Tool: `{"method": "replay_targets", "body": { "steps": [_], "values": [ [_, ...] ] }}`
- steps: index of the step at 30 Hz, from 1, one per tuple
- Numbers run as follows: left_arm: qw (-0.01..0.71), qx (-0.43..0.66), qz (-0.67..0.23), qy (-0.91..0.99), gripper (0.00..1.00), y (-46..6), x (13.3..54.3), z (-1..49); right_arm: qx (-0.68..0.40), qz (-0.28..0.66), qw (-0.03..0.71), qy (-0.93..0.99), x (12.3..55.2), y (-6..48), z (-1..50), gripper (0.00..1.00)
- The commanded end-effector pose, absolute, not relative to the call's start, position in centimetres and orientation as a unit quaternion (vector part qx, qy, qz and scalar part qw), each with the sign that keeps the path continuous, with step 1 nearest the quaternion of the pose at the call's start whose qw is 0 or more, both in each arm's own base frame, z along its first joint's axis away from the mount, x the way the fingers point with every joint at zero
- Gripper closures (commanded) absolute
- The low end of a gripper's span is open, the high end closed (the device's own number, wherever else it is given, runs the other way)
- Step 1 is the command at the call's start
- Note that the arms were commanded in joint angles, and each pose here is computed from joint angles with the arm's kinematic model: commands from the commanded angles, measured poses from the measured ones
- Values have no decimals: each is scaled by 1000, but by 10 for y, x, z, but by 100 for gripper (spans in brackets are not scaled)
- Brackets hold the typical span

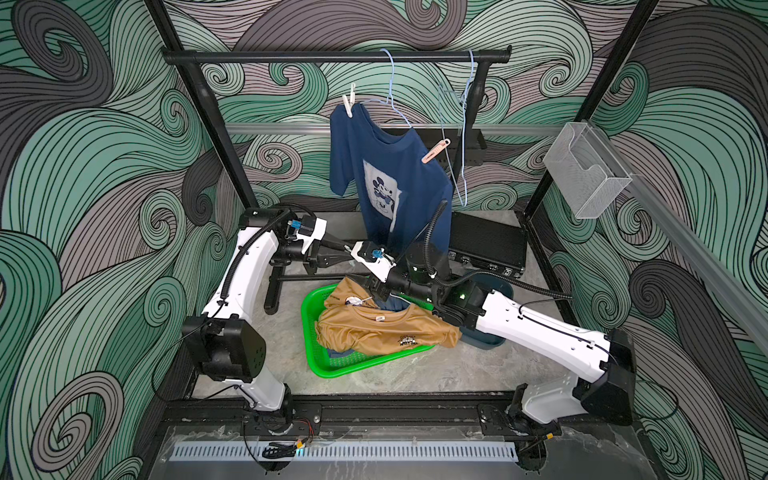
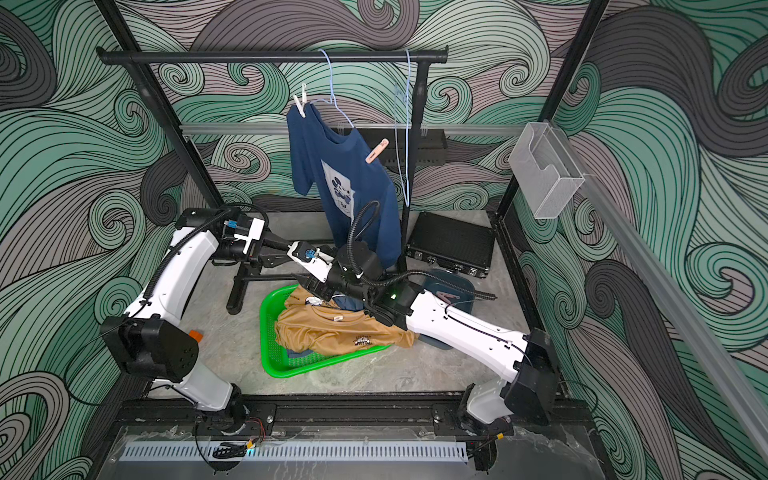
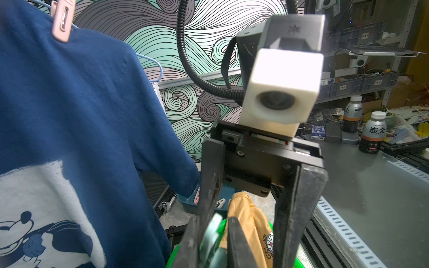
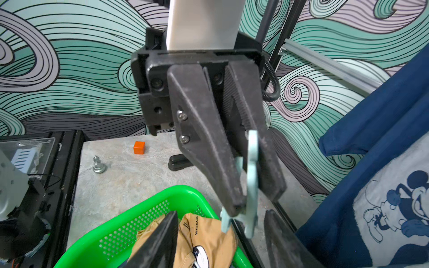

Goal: Remove the clothespins securing t-shirts to the hanger
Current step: Place the clothespin in the storage box.

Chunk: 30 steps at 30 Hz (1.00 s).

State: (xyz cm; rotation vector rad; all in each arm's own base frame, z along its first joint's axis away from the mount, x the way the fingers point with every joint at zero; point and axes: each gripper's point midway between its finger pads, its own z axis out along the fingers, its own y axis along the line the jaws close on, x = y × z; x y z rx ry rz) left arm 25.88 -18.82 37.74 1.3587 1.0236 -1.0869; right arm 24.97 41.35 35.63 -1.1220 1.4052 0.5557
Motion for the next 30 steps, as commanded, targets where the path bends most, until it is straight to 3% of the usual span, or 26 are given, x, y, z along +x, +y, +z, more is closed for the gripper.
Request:
{"method": "replay_targets", "body": {
  "steps": [1, 19, 30],
  "values": [
    [527, 492, -527, 451, 94, -188, 249, 404, -449, 234, 622, 597, 264, 413, 377, 42],
    [526, 492, -527, 451, 94, -188, 249, 405, -442, 247, 624, 595, 272, 421, 378, 66],
    [526, 491, -528, 452, 94, -188, 249, 405, -442, 252, 625, 592, 271, 422, 380, 61]
  ]
}}
